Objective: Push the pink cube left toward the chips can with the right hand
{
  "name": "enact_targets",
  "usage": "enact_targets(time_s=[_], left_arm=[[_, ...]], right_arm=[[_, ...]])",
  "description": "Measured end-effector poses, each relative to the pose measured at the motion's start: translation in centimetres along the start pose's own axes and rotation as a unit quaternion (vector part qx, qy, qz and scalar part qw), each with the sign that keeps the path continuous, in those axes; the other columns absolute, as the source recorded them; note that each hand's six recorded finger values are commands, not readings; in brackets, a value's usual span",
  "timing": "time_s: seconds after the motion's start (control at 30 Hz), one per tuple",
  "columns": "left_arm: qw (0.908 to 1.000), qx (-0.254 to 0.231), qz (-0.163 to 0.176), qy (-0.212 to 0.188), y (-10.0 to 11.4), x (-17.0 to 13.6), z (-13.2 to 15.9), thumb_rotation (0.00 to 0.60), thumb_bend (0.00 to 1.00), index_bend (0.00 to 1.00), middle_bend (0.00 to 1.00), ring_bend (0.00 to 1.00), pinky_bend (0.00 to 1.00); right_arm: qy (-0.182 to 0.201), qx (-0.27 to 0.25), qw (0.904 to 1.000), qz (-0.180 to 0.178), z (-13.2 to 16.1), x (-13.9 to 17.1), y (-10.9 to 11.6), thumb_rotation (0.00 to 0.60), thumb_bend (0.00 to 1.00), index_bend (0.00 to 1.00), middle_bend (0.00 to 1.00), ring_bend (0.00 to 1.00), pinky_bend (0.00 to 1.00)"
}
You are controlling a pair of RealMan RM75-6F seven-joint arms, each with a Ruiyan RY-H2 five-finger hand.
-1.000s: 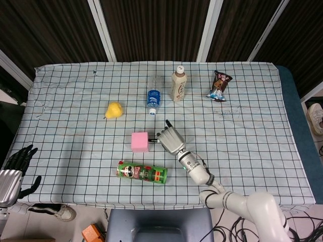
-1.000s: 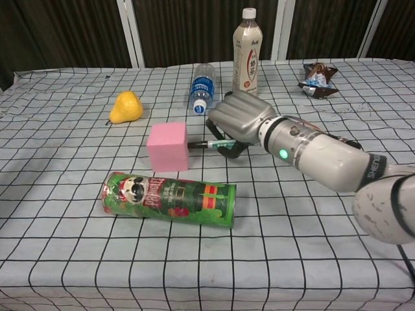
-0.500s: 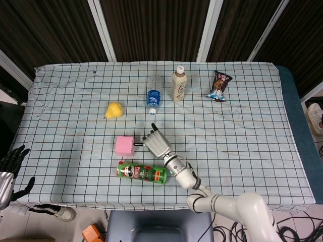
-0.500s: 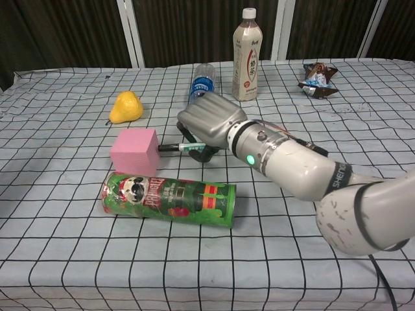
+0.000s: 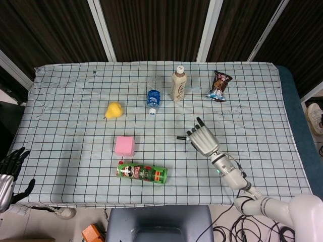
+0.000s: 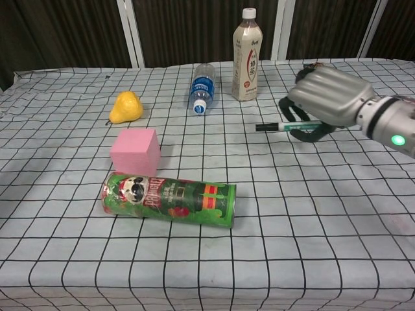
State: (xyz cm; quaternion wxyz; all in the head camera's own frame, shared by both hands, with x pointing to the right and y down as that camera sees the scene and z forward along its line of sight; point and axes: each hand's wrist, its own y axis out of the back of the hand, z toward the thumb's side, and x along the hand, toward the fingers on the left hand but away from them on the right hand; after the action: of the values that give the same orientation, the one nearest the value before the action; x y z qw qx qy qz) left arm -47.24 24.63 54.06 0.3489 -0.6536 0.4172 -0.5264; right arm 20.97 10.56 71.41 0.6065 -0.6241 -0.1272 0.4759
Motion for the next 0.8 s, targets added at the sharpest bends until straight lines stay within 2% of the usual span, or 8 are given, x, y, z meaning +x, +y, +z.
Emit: enact_targets(time_s=[0.1,0.23,0.3,0.4,0.6,0.8], left_arm=[[1.0,0.002,-0.001,0.0,-0.1,0.1,0.1,0.6,0.4,0.0,0.0,0.0,0.12],[1.0,0.004,-0.003,0.0,-0.3,0.3,0.2,0.6,0.4,0.0,0.0,0.0,0.12],[1.0,0.005,-0.004,0.001,-0.4,0.4,0.3,0.6,0.4,0.0,0.0,0.0,0.12],[0.9999,0.007,-0.008,0.0,-0.5,0.5,0.3,0.6,0.4,0.0,0.0,0.0,0.12],[0.9999,0.008,-0.012,-0.002,-0.7,0.5,0.5,0.6,0.4,0.0,0.0,0.0,0.12],[0.9999,0.007,-0.011,-0.002,-0.6,0.3,0.5,0.6,0.4,0.0,0.0,0.0,0.12]], right_arm=[[-0.008,-0.009,0.9998,0.016,-1.6,1.8,-1.9,0.6,0.56,0.94,0.72,0.58,0.32],[-0.022,-0.015,0.999,0.035,-3.6,3.3,-4.4,0.6,0.56,0.86,0.71,0.58,0.32],[-0.026,-0.009,0.9986,0.044,-4.2,3.8,-5.5,0.6,0.56,0.79,0.68,0.57,0.32],[-0.026,-0.007,0.9981,0.054,-4.5,4.3,-6.8,0.6,0.56,0.63,0.59,0.54,0.32],[-0.032,-0.027,0.9969,0.067,-4.8,5.0,-7.8,0.6,0.56,0.3,0.45,0.46,0.31],[-0.039,-0.056,0.9955,0.067,-5.7,6.7,-7.3,0.6,0.5,0.15,0.36,0.37,0.27]])
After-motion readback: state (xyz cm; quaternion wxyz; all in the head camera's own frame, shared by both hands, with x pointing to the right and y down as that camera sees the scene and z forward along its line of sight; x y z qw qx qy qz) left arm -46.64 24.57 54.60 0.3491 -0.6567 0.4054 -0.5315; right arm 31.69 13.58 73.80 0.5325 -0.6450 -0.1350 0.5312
